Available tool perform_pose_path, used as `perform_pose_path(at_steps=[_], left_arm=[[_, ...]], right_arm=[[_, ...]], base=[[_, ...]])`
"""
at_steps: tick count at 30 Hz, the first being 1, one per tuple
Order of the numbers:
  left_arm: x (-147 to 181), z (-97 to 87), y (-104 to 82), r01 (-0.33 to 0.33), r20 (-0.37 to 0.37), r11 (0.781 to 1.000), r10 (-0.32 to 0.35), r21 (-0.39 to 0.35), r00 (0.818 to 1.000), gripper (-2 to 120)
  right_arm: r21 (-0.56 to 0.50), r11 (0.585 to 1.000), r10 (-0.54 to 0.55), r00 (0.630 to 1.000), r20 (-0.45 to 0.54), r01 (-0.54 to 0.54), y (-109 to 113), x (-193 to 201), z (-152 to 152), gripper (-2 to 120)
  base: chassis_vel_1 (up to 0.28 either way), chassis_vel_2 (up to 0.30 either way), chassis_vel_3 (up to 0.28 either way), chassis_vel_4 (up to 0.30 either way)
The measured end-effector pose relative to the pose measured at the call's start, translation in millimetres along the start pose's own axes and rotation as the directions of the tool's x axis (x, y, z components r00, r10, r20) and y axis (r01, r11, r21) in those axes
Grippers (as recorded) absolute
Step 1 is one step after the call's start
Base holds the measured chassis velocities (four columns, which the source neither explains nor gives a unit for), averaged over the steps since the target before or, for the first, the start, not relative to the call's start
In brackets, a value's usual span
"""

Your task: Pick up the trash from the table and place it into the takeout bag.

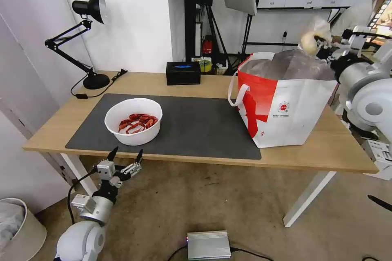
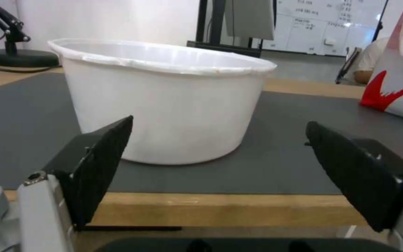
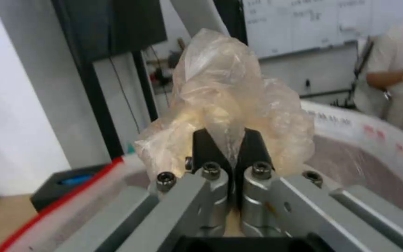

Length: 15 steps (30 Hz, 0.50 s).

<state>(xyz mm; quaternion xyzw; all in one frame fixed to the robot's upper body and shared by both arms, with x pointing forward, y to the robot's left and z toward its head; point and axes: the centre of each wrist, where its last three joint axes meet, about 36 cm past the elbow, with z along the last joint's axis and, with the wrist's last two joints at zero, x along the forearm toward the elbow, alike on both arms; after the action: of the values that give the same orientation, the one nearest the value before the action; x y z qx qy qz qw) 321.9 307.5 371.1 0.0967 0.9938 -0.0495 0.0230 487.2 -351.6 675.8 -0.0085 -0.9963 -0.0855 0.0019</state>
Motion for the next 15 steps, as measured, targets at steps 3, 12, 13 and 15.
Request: perform_pose_path(at_steps=[3,12,13,15], left_arm=[[0.0,-0.4,0.4,-0.001,0.0,1.0,0.001,-0.001,1.0,100],[-0.6,-1.6,2.1,-0.005,0.002,1.0,0.005,-0.003,1.0,100],[-0.8,-1.5,2.2,-0.005,0.002,1.0,0.005,-0.003,1.0,100],[-0.9,-1.5,2.3,-0.005,0.002,1.0,0.005,-0.003,1.0,100]], right_arm=[[-0.017,1.0,0.024,0.999,-0.035,-0.024,1.2,-0.5,1.1,0],[-0.067,0.995,0.068,0.993,-0.096,-0.075,1.9,-9.8,5.7,0],[-0.07,0.995,0.069,0.993,-0.097,-0.076,1.9,-10.6,5.9,0],[-0.07,0.995,0.07,0.993,-0.097,-0.077,1.7,-10.9,6.0,0]], base=[[0.0,0.0,0.0,0.0],[0.0,0.0,0.0,0.0],[0.0,0.0,0.0,0.0],[0.0,0.0,0.0,0.0]])
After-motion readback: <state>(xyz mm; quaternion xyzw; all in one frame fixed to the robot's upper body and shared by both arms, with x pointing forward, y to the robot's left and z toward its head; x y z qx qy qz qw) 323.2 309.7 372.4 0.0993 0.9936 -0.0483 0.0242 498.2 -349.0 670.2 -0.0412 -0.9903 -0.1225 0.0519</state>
